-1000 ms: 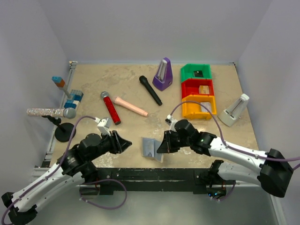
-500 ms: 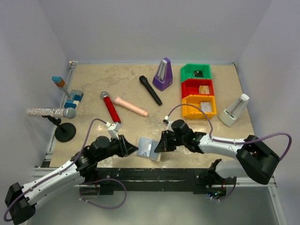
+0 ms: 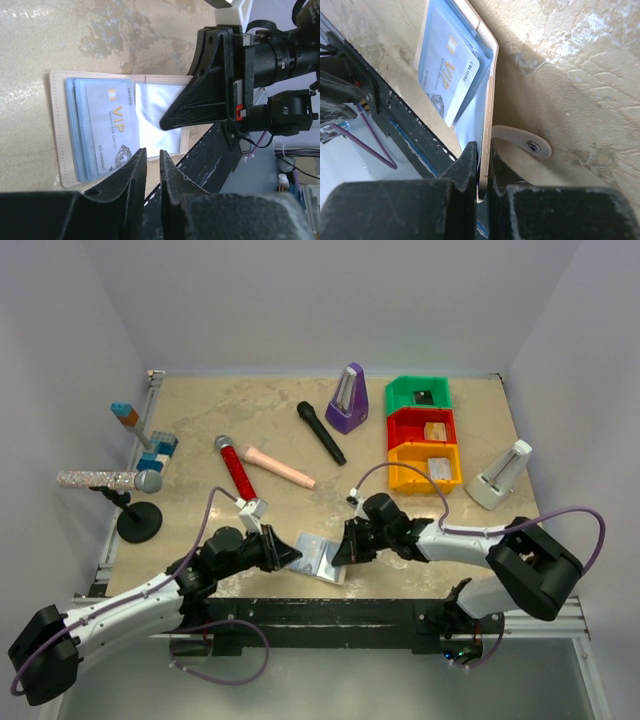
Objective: Take the credit cards out of the card holder
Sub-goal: Open the card holder at the center of the board.
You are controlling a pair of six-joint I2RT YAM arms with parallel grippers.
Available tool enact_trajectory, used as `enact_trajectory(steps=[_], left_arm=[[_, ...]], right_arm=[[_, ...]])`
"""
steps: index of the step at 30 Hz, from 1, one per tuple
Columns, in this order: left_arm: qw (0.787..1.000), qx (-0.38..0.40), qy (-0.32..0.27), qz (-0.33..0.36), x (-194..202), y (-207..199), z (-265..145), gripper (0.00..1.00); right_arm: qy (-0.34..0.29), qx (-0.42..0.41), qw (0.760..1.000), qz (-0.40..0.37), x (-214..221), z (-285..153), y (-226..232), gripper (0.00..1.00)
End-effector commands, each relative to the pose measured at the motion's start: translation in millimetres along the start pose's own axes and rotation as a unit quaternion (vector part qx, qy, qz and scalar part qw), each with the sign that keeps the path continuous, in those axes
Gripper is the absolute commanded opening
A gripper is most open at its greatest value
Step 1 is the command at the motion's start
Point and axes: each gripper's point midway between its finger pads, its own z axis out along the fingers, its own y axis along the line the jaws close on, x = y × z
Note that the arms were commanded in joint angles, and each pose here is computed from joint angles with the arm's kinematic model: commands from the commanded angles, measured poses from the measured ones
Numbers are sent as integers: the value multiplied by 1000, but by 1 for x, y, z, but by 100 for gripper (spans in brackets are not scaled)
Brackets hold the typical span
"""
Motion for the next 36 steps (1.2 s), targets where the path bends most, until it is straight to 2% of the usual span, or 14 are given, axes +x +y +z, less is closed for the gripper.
enact_trajectory(steps=[1, 9, 15, 19, 21, 28, 36], left_arm=[[1000, -1, -15, -1, -3, 4, 4, 20], [1000, -8, -11, -2, 1, 9, 5, 20], [1000, -9, -16, -1, -1, 9, 4, 20], [1000, -12, -13, -1, 1, 10, 5, 20], [1000, -12, -13, -1, 1, 10, 5, 20], [1000, -10, -15, -1, 0, 10, 6, 20], [1000, -9, -15, -1, -1, 9, 7, 20]], right_arm=[[9, 7, 999, -40, -11, -3, 5, 0], [39, 54, 996, -61, -13, -6, -7, 1], [48, 71, 995, -58, -13, -6, -10, 22], [46, 85, 994, -58, -15, -10, -12, 40], [43, 88, 993, -61, -16, -12, -12, 45], [35, 127, 989, -70, -20, -27, -17, 60], [10, 176, 980, -89, -32, -57, -18, 67]])
